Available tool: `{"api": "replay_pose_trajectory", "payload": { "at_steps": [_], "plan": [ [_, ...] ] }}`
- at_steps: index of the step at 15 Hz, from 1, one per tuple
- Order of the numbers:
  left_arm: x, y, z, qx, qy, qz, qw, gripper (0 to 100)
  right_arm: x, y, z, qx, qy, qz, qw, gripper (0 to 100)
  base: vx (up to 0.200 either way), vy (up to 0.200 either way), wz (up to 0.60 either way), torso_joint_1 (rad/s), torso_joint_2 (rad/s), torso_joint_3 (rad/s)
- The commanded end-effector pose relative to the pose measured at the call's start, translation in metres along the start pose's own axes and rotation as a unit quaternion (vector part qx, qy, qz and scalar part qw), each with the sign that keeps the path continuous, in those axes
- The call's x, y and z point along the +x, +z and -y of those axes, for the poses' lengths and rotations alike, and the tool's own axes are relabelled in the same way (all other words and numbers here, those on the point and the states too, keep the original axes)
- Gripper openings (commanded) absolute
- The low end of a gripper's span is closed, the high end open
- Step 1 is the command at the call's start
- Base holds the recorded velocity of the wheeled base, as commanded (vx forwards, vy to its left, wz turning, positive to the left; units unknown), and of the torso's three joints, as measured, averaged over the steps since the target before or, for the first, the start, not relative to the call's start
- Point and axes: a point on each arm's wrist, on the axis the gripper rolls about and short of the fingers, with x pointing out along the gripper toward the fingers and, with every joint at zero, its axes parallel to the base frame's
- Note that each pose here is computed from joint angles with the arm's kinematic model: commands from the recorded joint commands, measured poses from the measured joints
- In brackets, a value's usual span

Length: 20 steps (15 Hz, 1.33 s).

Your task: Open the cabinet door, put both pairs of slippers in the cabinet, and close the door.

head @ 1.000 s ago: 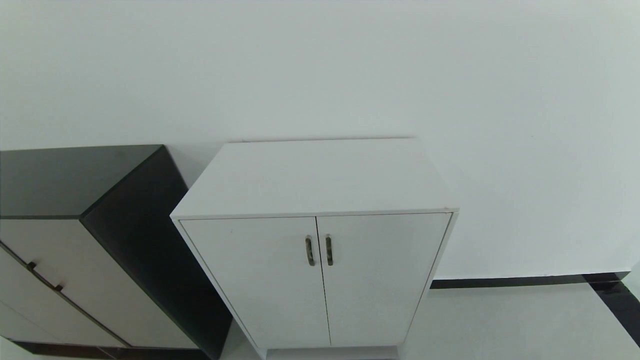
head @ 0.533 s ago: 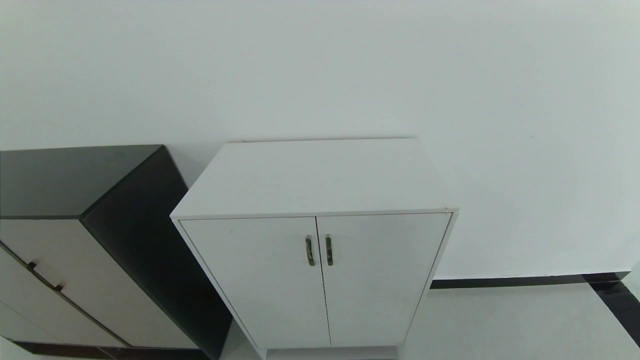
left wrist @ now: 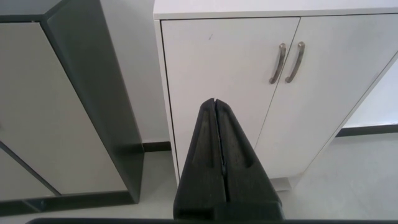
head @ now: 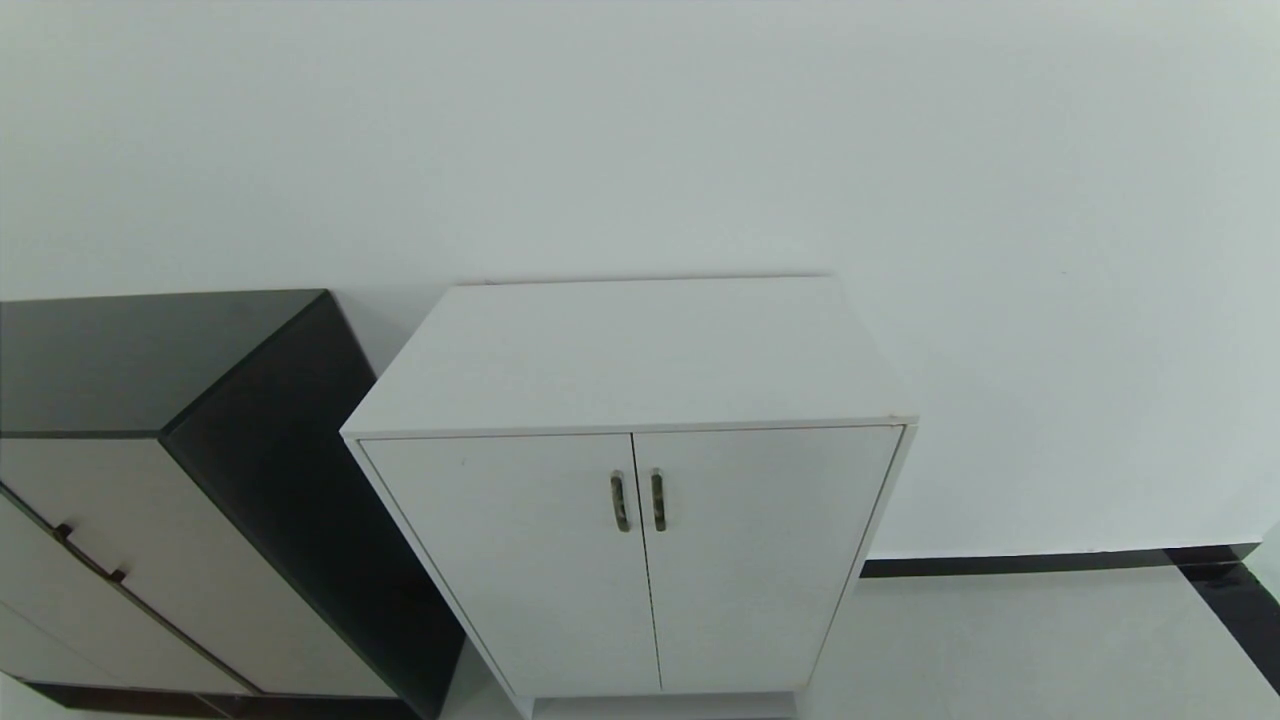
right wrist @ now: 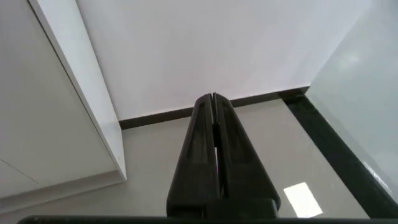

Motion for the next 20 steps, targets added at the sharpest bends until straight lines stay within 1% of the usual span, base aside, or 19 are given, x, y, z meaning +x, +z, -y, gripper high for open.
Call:
{"api": "replay_pose_trajectory", "payload": {
  "at_steps": [1, 2, 5, 6, 8, 9, 10, 12, 14, 18, 20],
  "plan": [
    [0.000, 0.000, 0.000, 0.000, 0.000, 0.001, 1.0000, 0, -0.001, -0.001, -0.001, 0.006, 0.049, 0.013, 0.999, 0, 0.000, 0.000, 0.00, 0.000, 0.00, 0.000],
    [0.000, 0.000, 0.000, 0.000, 0.000, 0.000, 1.0000, 0, -0.005, -0.004, -0.002, 0.017, 0.130, 0.044, 0.990, 0, 0.000, 0.000, 0.00, 0.000, 0.00, 0.000],
    [0.000, 0.000, 0.000, 0.000, 0.000, 0.001, 1.0000, 0, -0.003, -0.004, -0.003, 0.020, 0.135, 0.061, 0.989, 0, 0.000, 0.000, 0.00, 0.000, 0.00, 0.000],
    [0.000, 0.000, 0.000, 0.000, 0.000, 0.000, 1.0000, 0, -0.003, -0.005, -0.004, 0.022, 0.136, 0.060, 0.989, 0, 0.000, 0.000, 0.00, 0.000, 0.00, 0.000],
    [0.000, 0.000, 0.000, 0.000, 0.000, 0.000, 1.0000, 0, -0.004, -0.005, -0.005, 0.027, 0.175, 0.060, 0.982, 0, 0.000, 0.000, 0.00, 0.000, 0.00, 0.000],
    [0.000, 0.000, 0.000, 0.000, 0.000, 0.000, 1.0000, 0, -0.003, -0.006, -0.006, 0.024, 0.177, 0.061, 0.982, 0, 0.000, 0.000, 0.00, 0.000, 0.00, 0.000],
    [0.000, 0.000, 0.000, 0.000, 0.000, 0.000, 1.0000, 0, 0.000, -0.012, -0.006, 0.015, 0.163, 0.059, 0.985, 0, 0.000, 0.000, 0.00, 0.000, 0.00, 0.000],
    [0.000, 0.000, 0.000, 0.000, 0.000, 0.000, 1.0000, 0, 0.000, -0.012, -0.006, 0.051, 0.143, 0.053, 0.987, 0, 0.000, 0.000, 0.00, 0.000, 0.00, 0.000],
    [0.000, 0.000, 0.000, 0.000, 0.000, 0.001, 1.0000, 0, 0.000, -0.011, -0.005, 0.035, 0.139, 0.053, 0.988, 0, 0.000, 0.000, 0.00, 0.000, 0.00, 0.000],
    [0.000, 0.000, 0.000, -0.001, 0.000, 0.000, 1.0000, 0, 0.006, -0.009, -0.008, 0.031, 0.114, 0.013, 0.993, 0, 0.000, 0.000, 0.00, 0.000, 0.00, 0.000],
    [0.000, 0.000, 0.000, 0.000, 0.000, 0.000, 1.0000, 0, 0.006, -0.009, -0.008, 0.031, 0.115, 0.013, 0.993, 0, 0.000, 0.000, 0.00, 0.000, 0.00, 0.000]
  ]
}}
